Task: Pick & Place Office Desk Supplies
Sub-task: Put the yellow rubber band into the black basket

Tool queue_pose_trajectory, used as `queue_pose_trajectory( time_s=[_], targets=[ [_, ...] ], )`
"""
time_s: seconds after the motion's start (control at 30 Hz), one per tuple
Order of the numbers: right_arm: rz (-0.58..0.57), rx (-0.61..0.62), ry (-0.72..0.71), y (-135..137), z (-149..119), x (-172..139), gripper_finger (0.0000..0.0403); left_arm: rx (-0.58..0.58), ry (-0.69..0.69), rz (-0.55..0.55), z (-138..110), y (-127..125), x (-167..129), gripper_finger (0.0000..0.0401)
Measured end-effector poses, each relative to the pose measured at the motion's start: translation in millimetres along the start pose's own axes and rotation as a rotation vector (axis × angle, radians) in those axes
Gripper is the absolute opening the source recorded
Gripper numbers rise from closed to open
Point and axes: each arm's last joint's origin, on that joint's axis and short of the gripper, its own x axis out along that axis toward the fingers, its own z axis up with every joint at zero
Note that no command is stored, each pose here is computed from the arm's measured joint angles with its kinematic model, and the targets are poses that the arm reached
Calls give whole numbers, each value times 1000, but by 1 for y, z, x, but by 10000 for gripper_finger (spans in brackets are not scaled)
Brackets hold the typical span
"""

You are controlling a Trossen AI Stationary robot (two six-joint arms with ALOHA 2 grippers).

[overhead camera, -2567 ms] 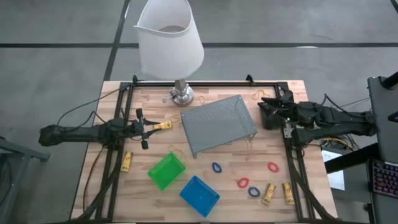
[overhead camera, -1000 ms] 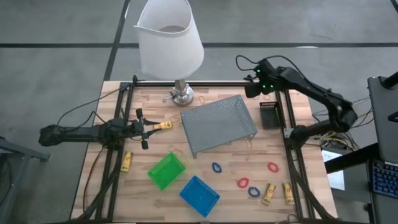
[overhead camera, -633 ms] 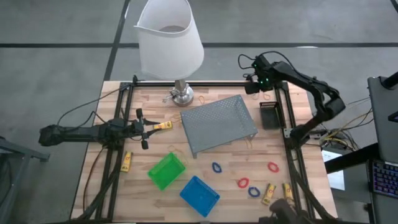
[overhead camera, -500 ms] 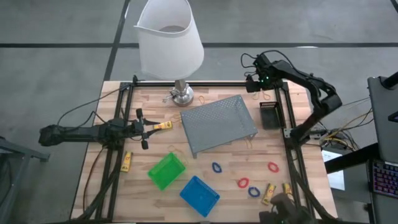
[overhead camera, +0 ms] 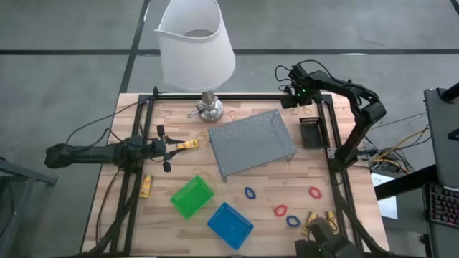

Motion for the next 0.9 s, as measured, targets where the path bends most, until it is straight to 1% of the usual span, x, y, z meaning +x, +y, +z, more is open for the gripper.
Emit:
queue_pose_trajectory(
  time_s=[0.33,0.6,0.77,0.9],
  targets=[
    [6,-24,64,3,0,19,148,0,0,0,0,0,0,118],
    [20,-32,85,4,0,24,148,0,0,0,0,0,0,118],
    [68,-66,92,10,-1,24,148,0,1,0,0,0,0,118],
    [60,-73,98,12,-2,29,148,0,0,0,0,0,0,118]
  ],
)
